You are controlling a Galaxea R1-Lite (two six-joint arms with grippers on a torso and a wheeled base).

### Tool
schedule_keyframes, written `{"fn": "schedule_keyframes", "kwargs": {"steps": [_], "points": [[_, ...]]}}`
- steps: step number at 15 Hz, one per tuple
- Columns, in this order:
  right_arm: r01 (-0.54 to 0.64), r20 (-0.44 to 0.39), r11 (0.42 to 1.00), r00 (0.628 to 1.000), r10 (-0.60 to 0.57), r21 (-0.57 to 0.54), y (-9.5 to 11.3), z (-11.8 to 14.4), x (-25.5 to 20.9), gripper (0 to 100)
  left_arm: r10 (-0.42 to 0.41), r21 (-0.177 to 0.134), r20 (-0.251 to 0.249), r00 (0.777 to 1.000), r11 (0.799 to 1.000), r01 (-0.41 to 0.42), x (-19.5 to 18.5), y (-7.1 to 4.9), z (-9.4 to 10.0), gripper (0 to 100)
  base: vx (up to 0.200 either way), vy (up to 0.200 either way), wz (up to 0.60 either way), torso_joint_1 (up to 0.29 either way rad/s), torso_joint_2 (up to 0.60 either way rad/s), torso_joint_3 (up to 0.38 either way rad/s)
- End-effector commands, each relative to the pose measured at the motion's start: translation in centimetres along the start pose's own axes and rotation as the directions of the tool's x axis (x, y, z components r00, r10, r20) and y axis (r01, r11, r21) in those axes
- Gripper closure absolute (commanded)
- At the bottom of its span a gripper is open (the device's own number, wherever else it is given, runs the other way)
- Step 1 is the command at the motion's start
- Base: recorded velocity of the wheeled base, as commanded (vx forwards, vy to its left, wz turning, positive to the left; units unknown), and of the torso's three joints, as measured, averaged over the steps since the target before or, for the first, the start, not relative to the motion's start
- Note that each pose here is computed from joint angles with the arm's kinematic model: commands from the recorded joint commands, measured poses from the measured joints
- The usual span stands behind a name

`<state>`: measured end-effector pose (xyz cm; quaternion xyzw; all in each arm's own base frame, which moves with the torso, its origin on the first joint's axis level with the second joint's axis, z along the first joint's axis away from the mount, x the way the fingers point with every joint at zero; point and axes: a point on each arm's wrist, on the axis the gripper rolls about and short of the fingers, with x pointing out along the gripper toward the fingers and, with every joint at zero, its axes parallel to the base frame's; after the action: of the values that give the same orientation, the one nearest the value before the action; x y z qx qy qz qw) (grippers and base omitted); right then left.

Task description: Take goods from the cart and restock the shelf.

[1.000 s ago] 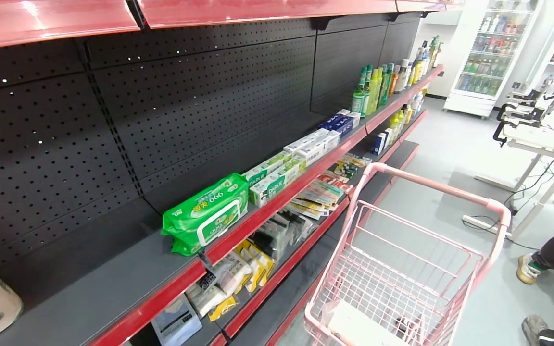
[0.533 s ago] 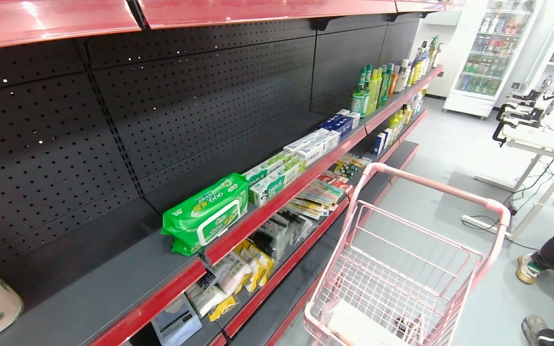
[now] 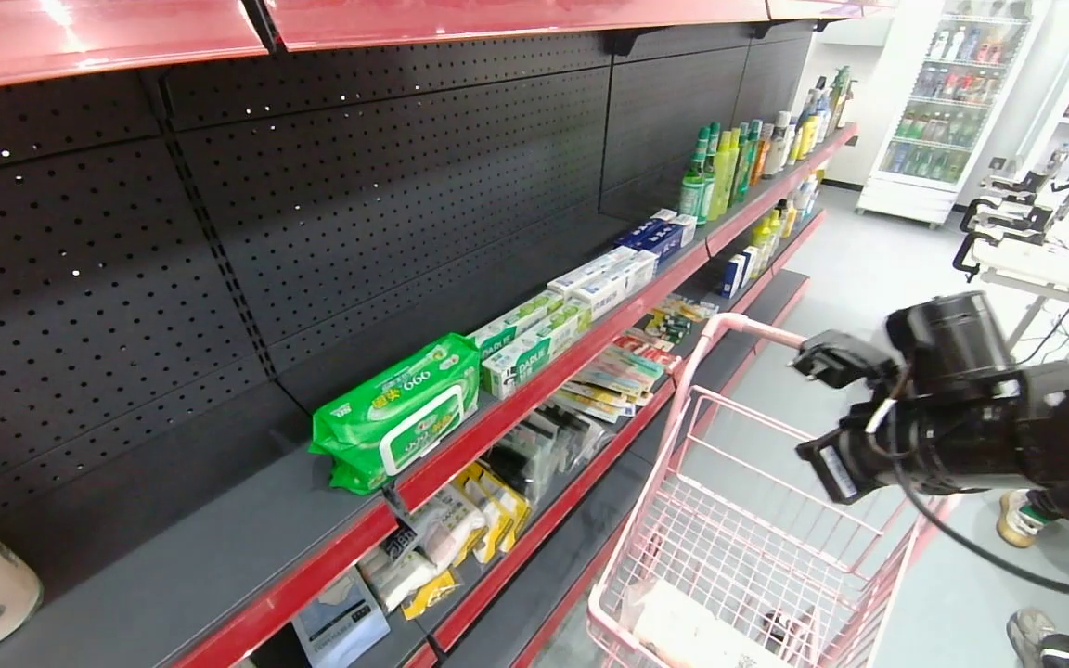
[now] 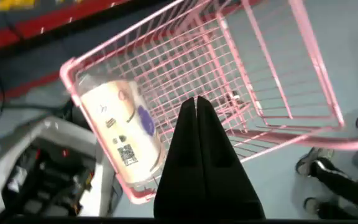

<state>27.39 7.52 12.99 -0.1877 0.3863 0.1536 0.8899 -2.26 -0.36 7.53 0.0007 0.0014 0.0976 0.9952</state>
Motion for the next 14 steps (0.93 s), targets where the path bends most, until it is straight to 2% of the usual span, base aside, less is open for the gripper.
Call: {"fn": "schedule_keyframes", "kwargs": {"steps": [1,4,8,10,11,13,14], "points": [[-0.114,-0.158,0.989,0.983,0.098,-0.099,3.6,-1.1,5.4,100,0.001,0.0,-0.001,1.0,1.0,-0.001,0.0,0.0,0.0,0,0.0,0.0,0.0,0.0,0.0,0.0],[-0.151,-0.177,0.98,0.976,0.127,-0.131,5.1,-1.3,6.0,100,0.001,0.0,-0.002,1.0,1.0,-0.001,0.0,0.0,0.0,0,0.0,0.0,0.0,0.0,0.0,0.0],[-0.163,-0.187,0.978,0.973,0.138,-0.128,5.1,-2.0,5.7,100,0.001,0.0,-0.002,1.0,1.0,-0.001,0.0,0.0,0.0,0,0.0,0.0,0.0,0.0,0.0,0.0],[-0.224,-0.159,0.969,0.966,0.205,-0.109,5.0,-2.0,5.4,100,0.001,0.0,-0.002,1.0,1.0,-0.001,0.0,0.0,0.0,0,0.0,0.0,0.0,0.0,0.0,0.0],[-0.305,-0.123,0.946,0.949,0.292,-0.108,5.1,-1.7,5.8,0,0.001,0.0,-0.001,1.0,1.0,-0.001,0.0,0.0,0.0,0,0.0,0.0,0.0,0.0,0.0,0.0],[-0.161,-0.177,0.97,0.976,0.129,-0.179,6.7,-1.8,6.6,0,0.001,0.0,-0.001,1.0,1.0,-0.001,0.0,0.0,0.0,0,0.0,0.0,0.0,0.0,0.0,0.0],[-0.127,-0.194,0.973,0.977,0.089,-0.193,7.1,-2.1,6.7,0,0.002,0.0,-0.002,1.0,1.0,-0.002,0.0,0.0,0.0,0,0.0,0.0,0.0,0.0,0.0,0.0]]}}
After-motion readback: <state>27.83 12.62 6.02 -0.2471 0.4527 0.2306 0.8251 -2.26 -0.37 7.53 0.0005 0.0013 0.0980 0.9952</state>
